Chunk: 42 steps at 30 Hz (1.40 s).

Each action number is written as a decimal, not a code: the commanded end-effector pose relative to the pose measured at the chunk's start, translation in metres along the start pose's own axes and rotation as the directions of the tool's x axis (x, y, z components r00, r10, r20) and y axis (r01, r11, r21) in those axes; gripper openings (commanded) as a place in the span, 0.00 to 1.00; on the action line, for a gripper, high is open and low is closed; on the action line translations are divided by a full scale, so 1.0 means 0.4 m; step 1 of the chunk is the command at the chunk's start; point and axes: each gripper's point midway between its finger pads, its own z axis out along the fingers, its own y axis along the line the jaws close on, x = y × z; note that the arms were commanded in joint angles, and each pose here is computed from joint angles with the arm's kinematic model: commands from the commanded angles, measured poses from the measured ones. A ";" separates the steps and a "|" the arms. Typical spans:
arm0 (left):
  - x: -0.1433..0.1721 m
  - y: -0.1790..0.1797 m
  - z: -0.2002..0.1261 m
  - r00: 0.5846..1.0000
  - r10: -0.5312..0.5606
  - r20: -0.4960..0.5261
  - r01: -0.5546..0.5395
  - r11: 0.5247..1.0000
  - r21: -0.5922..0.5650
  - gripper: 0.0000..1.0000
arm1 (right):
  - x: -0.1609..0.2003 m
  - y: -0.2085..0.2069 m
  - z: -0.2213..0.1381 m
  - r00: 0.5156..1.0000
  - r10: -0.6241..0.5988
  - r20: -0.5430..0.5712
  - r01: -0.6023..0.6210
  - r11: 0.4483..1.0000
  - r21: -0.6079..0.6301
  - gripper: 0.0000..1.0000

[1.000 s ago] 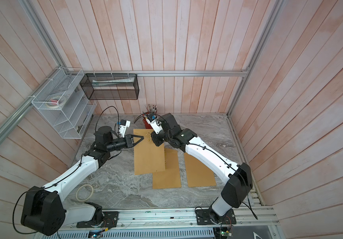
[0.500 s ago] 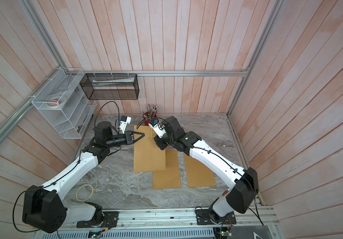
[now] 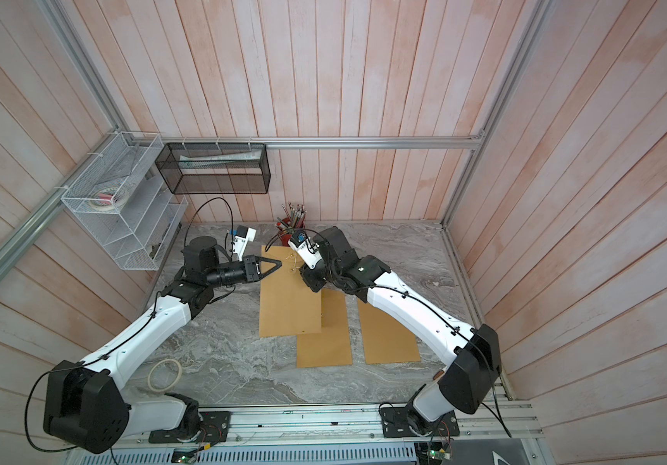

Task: Open the file bag

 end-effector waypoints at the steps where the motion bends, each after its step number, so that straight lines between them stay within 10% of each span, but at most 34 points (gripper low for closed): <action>1: -0.012 -0.020 0.001 1.000 0.023 0.004 -0.023 0.999 0.029 0.00 | 0.015 0.001 0.011 0.999 -0.007 -0.035 0.007 1.000 0.011 0.23; 24: -0.006 -0.023 -0.001 1.000 0.021 0.009 -0.021 0.999 0.039 0.00 | 0.007 0.011 0.042 0.999 0.008 -0.040 -0.008 1.000 -0.001 0.00; 42: 0.001 0.003 -0.002 1.000 0.023 0.018 -0.023 1.000 -0.005 0.00 | -0.054 0.005 0.004 0.999 0.024 0.031 -0.025 1.000 0.008 0.00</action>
